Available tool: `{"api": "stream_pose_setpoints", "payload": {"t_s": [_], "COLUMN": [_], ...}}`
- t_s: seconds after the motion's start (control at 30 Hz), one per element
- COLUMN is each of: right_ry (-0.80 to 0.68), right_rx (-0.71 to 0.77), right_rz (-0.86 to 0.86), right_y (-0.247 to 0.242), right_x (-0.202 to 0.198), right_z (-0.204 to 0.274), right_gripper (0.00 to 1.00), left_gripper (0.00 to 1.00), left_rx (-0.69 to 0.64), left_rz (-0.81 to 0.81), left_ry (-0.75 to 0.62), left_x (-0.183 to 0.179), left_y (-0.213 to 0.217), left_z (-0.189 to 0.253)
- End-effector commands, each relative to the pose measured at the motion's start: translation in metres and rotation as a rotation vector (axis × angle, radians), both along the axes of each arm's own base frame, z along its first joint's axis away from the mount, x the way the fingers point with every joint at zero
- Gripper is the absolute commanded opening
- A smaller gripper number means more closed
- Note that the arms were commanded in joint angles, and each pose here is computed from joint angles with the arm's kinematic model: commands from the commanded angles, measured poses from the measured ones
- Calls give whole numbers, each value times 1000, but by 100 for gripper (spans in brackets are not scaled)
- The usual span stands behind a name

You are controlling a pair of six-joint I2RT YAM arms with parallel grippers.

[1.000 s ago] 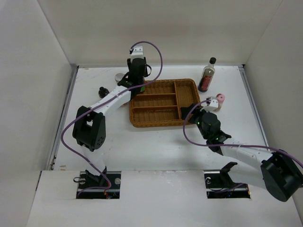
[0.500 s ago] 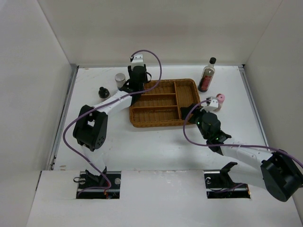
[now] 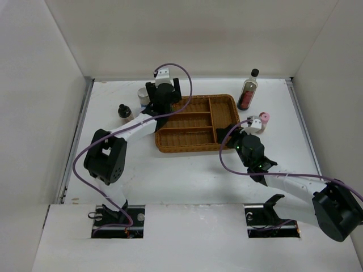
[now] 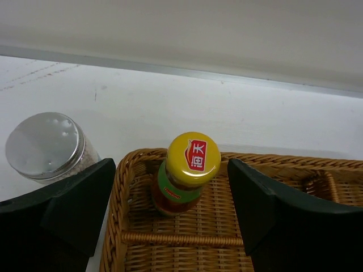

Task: Organize the condiment bottles

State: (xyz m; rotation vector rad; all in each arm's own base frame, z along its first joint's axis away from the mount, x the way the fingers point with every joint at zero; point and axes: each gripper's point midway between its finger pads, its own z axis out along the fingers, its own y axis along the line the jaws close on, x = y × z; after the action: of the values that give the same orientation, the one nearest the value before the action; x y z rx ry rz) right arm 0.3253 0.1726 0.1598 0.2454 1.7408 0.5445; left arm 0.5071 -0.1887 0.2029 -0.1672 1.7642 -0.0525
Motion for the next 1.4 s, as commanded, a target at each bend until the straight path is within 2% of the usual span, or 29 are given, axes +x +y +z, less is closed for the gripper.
{"api": "stream_pose_setpoints", "payload": {"t_s": [0.0, 0.17, 0.3, 0.43, 0.53, 0.87, 1.23, 1.3, 1.37], "right_ry": [-55, -57, -73, -49, -66, -45, -49, -38, -52], "right_rx": [47, 51, 48, 44, 38, 33, 30, 23, 23], "right_rz": [2, -3, -7, 2, -7, 5, 4, 8, 0], "right_y": [5, 3, 2, 5, 3, 6, 6, 7, 5], "right_x": [9, 8, 8, 9, 9, 10, 10, 11, 11], "right_z": [26, 26, 31, 25, 28, 23, 23, 21, 25], "right_gripper": [80, 81, 81, 81, 82, 82, 84, 84, 84], "left_gripper": [81, 81, 79, 78, 79, 79, 76, 73, 61], "left_rx": [-88, -110, -155, -153, -138, -110, -91, -91, -92], "left_rz": [10, 48, 94, 63, 81, 153, 183, 185, 187], "left_ry": [-164, -191, -142, 9, 58, 95, 142, 144, 144], "left_x": [-16, -38, -45, -29, -13, 24, 40, 42, 43], "left_y": [8, 32, 59, 66, 73, 94, 107, 108, 110], "left_z": [78, 96, 81, 49, 35, 14, -11, -12, -14]}}
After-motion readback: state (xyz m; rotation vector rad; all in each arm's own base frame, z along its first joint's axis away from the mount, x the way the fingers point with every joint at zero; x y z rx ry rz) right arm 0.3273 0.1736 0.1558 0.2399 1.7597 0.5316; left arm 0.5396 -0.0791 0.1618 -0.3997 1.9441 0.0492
